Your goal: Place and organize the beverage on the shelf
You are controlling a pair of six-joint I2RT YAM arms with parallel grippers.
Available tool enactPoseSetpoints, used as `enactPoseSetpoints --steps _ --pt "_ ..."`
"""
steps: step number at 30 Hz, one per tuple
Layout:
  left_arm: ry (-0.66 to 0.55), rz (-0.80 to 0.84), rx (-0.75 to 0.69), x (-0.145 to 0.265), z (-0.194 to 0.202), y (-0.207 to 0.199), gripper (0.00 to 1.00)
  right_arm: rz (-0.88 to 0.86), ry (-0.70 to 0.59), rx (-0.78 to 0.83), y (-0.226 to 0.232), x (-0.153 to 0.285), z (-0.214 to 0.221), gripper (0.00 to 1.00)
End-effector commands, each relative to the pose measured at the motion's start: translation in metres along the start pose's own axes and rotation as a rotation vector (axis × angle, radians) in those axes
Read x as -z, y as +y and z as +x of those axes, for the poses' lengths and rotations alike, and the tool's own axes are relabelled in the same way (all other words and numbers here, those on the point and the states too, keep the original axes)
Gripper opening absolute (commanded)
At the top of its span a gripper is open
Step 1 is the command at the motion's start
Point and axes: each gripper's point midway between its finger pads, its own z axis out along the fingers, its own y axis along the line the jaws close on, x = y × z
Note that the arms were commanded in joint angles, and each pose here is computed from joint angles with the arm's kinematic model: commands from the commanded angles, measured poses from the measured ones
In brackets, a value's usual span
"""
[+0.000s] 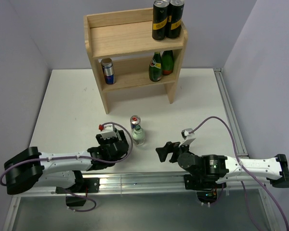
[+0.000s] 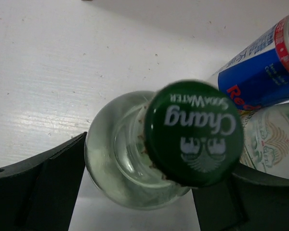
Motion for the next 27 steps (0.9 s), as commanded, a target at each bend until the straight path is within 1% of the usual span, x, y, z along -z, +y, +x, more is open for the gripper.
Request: enactPoseSetpoints --steps 1,3,4,10,12,13,17,20,21,26,27 --pt "-0.079 0.003 0.046 -0.004 0.003 -0.009 0.86 0.011 -0.029 -0.025 -0.004 -0.001 -0.002 1.00" --pt "-0.105 -0.003 0.051 -0.007 0.007 -0.012 0.86 0.010 -0.031 -0.029 -0.005 -0.001 -0.001 1.00" --pt "-0.121 -0.028 0.010 -0.010 0.013 -0.007 0.87 0.009 -0.034 -0.031 -0.005 -0.001 -0.003 1.00" --pt "-0.169 -0.081 -0.048 -0.022 0.025 -0.008 0.87 -0.008 -0.035 -0.043 -0.001 0.000 -0.004 1.00" --pt "-0.183 -0.079 -0.048 -0.023 0.024 -0.009 0.86 -0.017 -0.030 -0.043 0.001 -0.001 -0.002 1.00" --pt "-0.189 -0.082 -0.054 -0.024 0.024 -0.008 0.83 -0.022 -0.030 -0.046 0.003 -0.001 -0.002 1.00" --pt "-0.212 -0.060 -0.044 -0.024 0.019 -0.011 0.78 -0.025 -0.022 -0.041 0.005 -0.004 0.002 1.00" --pt "-0.222 -0.053 -0.042 -0.026 0.014 -0.017 0.70 -0.023 -0.019 -0.032 0.008 -0.008 0.005 1.00" --pt "-0.230 -0.069 -0.052 -0.029 0.011 -0.015 0.65 -0.020 -0.017 -0.026 0.009 -0.009 0.007 1.00" --pt "-0.234 -0.076 -0.053 -0.037 0.007 -0.017 0.50 -0.023 -0.018 -0.015 0.015 -0.012 0.006 1.00" --pt "-0.230 -0.080 -0.056 -0.038 0.006 -0.015 0.42 -0.024 -0.018 -0.012 0.015 -0.012 0.005 1.00"
